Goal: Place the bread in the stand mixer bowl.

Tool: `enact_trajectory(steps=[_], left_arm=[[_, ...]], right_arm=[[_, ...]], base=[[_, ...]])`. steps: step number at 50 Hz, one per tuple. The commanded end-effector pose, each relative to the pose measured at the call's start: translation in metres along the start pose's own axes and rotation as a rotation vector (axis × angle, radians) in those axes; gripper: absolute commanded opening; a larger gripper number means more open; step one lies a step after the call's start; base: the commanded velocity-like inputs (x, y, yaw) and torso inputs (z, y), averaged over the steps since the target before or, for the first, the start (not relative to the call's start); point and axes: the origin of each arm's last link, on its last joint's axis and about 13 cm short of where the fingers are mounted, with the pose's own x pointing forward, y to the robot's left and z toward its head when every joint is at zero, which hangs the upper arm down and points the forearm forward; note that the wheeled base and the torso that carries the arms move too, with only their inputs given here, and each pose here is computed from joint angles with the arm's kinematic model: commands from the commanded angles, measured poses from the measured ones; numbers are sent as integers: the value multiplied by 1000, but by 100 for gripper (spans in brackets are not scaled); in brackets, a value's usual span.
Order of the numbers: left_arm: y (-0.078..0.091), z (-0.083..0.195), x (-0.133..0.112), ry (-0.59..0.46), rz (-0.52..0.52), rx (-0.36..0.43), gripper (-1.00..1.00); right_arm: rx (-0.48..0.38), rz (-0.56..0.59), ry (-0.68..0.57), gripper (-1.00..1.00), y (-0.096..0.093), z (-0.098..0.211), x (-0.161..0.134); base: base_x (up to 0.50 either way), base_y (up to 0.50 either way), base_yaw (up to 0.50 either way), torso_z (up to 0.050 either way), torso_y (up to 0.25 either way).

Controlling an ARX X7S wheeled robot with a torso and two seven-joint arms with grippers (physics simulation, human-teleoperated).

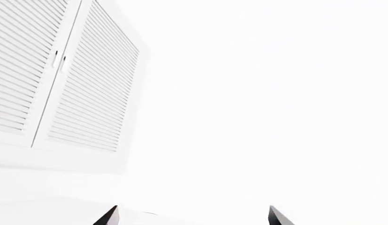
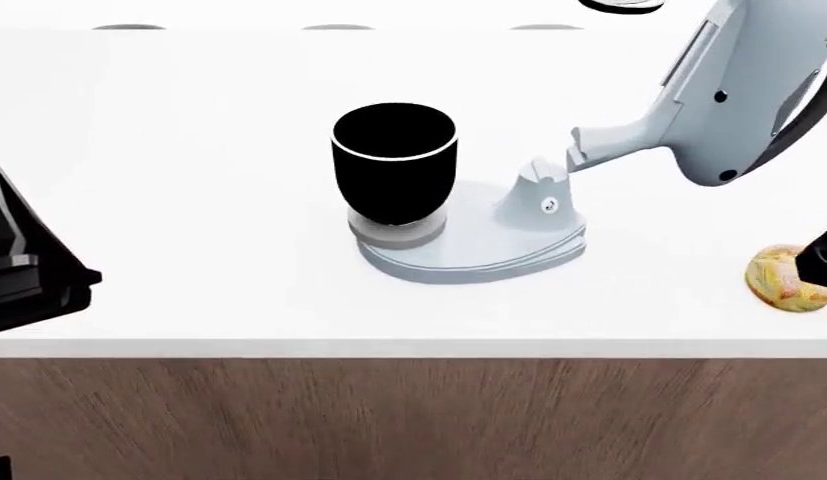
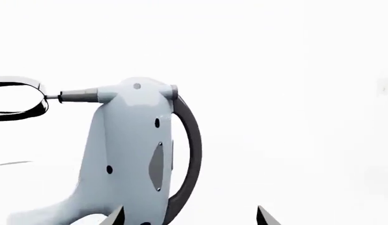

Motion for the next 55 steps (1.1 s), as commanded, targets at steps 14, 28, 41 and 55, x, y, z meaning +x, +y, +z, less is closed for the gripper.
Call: enact_trajectory(steps=[14, 28, 41, 55], left_arm=[[1, -2, -1, 1, 2, -4, 100], [0, 1, 1, -2, 1, -7, 100], [1, 0, 0, 4, 5, -4, 100], [2, 1, 1, 2, 8, -3, 100]], right_arm=[[-38, -30, 360, 100, -17, -33, 51], [-145, 1, 457, 100, -18, -37, 59], [-198, 21, 593, 100, -18, -52, 82], [-241, 30, 711, 100, -18, -80, 107]], base=[[0, 0, 0, 0, 0], [0, 0, 0, 0, 0], [0, 0, 0, 0, 0], [0, 0, 0, 0, 0]])
